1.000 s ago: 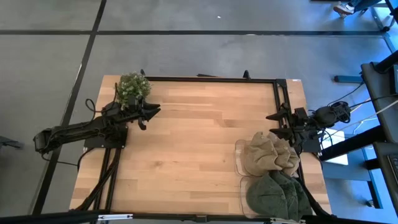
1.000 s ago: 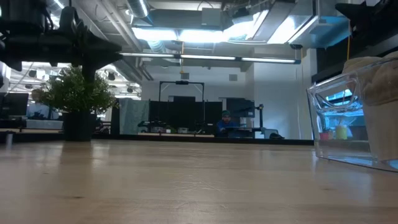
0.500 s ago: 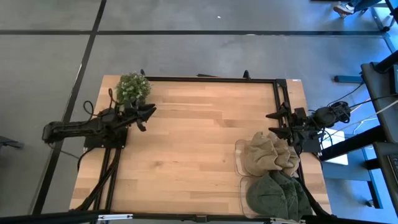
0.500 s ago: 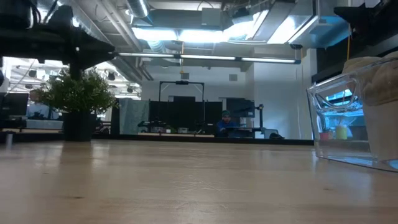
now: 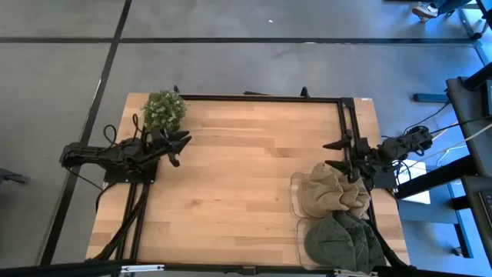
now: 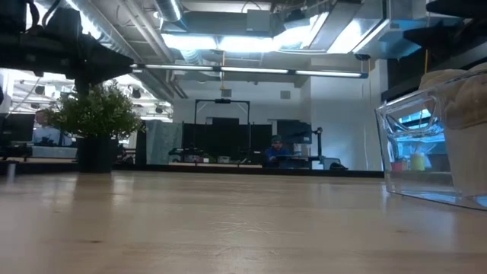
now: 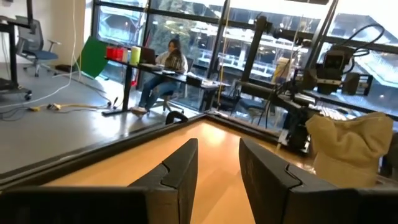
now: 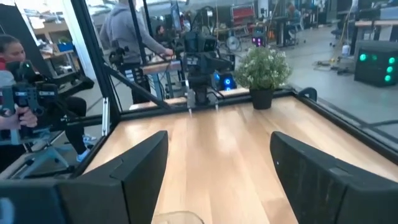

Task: Pick & Place hat
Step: Return to Home Position

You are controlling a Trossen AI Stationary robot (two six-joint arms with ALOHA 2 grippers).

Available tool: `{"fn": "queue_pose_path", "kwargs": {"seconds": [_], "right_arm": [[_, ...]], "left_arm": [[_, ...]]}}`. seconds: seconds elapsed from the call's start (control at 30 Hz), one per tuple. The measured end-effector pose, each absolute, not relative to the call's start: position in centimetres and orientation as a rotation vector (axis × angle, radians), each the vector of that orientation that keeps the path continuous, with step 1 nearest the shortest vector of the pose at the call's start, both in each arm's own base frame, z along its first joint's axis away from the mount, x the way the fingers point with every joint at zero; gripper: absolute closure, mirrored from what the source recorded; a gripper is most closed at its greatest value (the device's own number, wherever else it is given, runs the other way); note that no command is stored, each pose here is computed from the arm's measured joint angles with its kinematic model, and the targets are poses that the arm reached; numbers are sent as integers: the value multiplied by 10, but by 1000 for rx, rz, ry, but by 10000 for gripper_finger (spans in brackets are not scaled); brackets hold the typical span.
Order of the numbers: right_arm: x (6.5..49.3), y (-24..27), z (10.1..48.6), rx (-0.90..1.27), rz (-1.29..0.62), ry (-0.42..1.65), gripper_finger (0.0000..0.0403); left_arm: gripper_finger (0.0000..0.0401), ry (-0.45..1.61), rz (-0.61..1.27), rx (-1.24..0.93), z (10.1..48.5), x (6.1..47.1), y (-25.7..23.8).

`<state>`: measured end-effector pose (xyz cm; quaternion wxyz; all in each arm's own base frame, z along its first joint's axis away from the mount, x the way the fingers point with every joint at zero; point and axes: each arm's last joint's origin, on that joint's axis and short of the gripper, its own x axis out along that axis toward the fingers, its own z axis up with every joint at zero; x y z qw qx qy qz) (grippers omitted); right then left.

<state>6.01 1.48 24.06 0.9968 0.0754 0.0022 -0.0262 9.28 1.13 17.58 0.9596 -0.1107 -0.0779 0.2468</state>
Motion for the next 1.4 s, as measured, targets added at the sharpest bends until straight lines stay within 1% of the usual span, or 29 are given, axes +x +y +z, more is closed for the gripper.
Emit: {"fn": "queue_pose_path", "kwargs": {"seconds": [0.2, 0.4, 0.6, 0.83, 1.0, 1.07, 1.3, 1.4], "right_arm": [[73, 21, 221, 122, -50, -48, 120], [82, 25, 203, 154, -63, -132, 120], [90, 22, 185, 170, -126, -194, 120], [92, 14, 182, 123, -216, -174, 120], [94, 11, 173, 146, -245, -89, 120], [94, 12, 173, 147, -241, -91, 120], [94, 12, 173, 6, -239, -74, 120], [94, 12, 173, -10, -239, -71, 120]], "left_arm": [[287, -132, 506, -223, 173, 93, 11], [287, -131, 505, -224, 173, 93, 11], [287, -131, 505, -224, 173, 93, 11], [287, -129, 504, -222, 173, 93, 11], [287, -109, 509, -144, 173, 93, 11], [287, -101, 510, -113, 173, 93, 11], [287, -92, 511, -79, 173, 93, 11], [287, -89, 512, -67, 173, 93, 11]]}}
